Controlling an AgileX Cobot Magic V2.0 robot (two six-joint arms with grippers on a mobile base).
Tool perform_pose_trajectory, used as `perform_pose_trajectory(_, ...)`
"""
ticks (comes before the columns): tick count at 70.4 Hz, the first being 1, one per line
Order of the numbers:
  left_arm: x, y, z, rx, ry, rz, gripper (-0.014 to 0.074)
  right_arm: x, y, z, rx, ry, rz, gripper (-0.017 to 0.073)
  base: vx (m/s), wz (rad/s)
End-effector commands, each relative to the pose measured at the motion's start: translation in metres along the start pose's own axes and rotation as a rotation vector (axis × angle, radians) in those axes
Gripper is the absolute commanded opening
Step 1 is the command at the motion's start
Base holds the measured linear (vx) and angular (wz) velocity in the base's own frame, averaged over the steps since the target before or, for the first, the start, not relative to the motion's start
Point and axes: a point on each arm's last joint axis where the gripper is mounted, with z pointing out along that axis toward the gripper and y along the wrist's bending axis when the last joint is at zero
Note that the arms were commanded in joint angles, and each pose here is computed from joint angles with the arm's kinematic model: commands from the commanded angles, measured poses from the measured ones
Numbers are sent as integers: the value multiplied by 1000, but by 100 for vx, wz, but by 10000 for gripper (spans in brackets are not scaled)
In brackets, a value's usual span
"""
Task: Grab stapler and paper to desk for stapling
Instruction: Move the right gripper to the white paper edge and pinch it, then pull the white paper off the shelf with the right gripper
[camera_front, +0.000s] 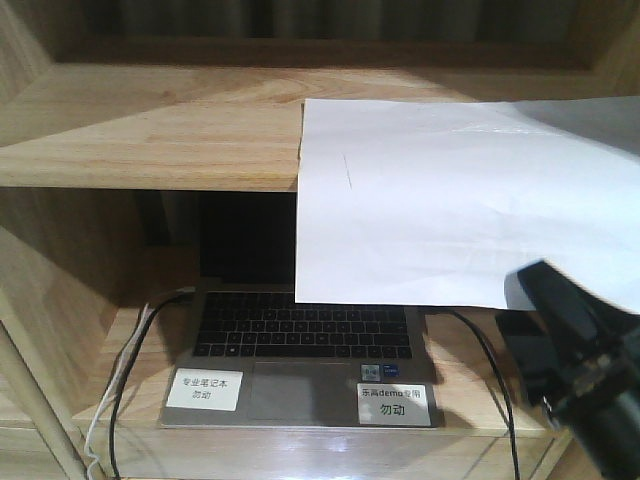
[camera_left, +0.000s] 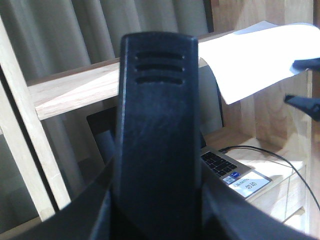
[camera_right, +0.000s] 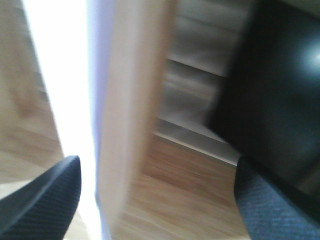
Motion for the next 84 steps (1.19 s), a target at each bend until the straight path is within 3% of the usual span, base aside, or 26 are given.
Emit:
perform_pose_trajectory(1,-15,3,0,-20,-113,-11,-6,-7,33,11,-261,-72,-45,589,0,0)
perform_pose_trajectory(14,-15,3,0,-20,-113,-11,-6,-11,49,22,-318,-114,-90,589,0,0)
perform_pose_trajectory(29,-15,3,0,-20,-113,-11,-6,-13,63,32,-375,-127,-83,588,0,0)
perform_pose_trajectory(48,-15,3,0,-20,-113,-11,-6,-14,67,34,-391,-133,-72,561,0,0)
perform_pose_trajectory(60,-15,3,0,-20,-113,-11,-6,-14,67,34,-394,-124,-35,423,0,0)
perform_pose_trajectory(75,-15,3,0,-20,-113,-11,-6,-12,68,34,-401,-106,-29,120,0,0)
perform_pose_trajectory(84,-15,3,0,-20,-113,-11,-6,-10,69,34,-408,-88,-38,-15,0,0)
